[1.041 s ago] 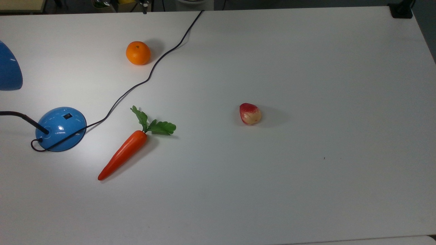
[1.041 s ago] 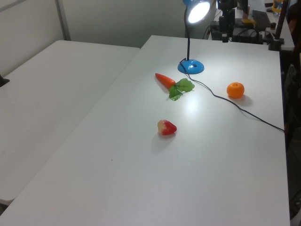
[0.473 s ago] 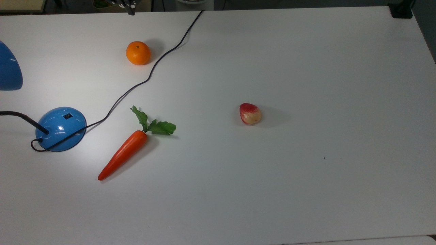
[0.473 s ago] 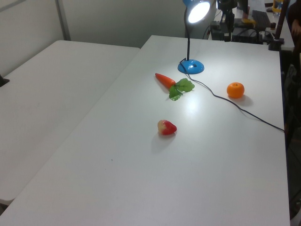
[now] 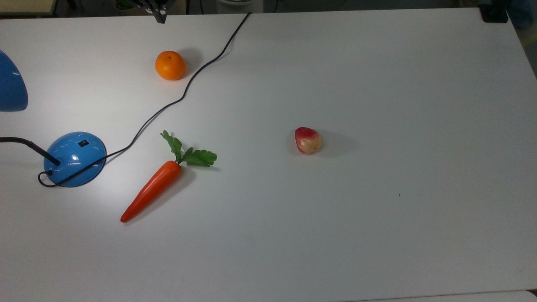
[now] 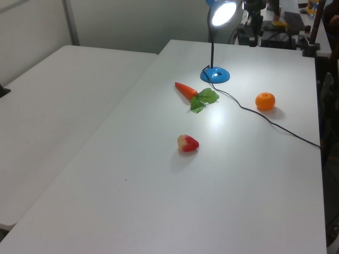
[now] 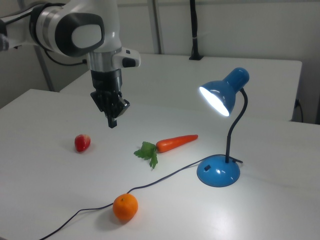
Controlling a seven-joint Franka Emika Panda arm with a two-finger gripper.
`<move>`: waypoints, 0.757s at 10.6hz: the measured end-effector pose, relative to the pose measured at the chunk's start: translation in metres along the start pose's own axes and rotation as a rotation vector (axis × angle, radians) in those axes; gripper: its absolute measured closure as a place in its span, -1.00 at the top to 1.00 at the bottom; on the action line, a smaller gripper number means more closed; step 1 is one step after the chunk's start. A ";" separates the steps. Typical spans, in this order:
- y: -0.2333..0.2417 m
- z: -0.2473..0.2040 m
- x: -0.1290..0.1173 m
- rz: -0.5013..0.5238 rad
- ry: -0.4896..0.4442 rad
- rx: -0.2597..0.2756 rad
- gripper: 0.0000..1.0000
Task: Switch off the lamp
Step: 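Move the closed gripper over the switch on the blue lamp base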
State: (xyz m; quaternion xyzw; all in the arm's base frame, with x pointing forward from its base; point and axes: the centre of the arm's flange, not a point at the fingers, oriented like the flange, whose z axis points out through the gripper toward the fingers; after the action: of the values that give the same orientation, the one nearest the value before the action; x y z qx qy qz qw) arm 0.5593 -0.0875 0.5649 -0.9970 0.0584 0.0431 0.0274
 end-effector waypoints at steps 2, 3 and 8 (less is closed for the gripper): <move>0.001 0.008 0.001 0.049 0.045 0.003 -0.98; 0.003 0.014 0.003 0.061 0.079 0.003 -0.98; 0.067 0.044 0.019 0.274 0.311 0.004 -0.98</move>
State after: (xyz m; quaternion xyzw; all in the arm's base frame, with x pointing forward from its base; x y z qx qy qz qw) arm 0.5661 -0.1532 0.5167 -0.9743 0.1972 -0.1082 0.0139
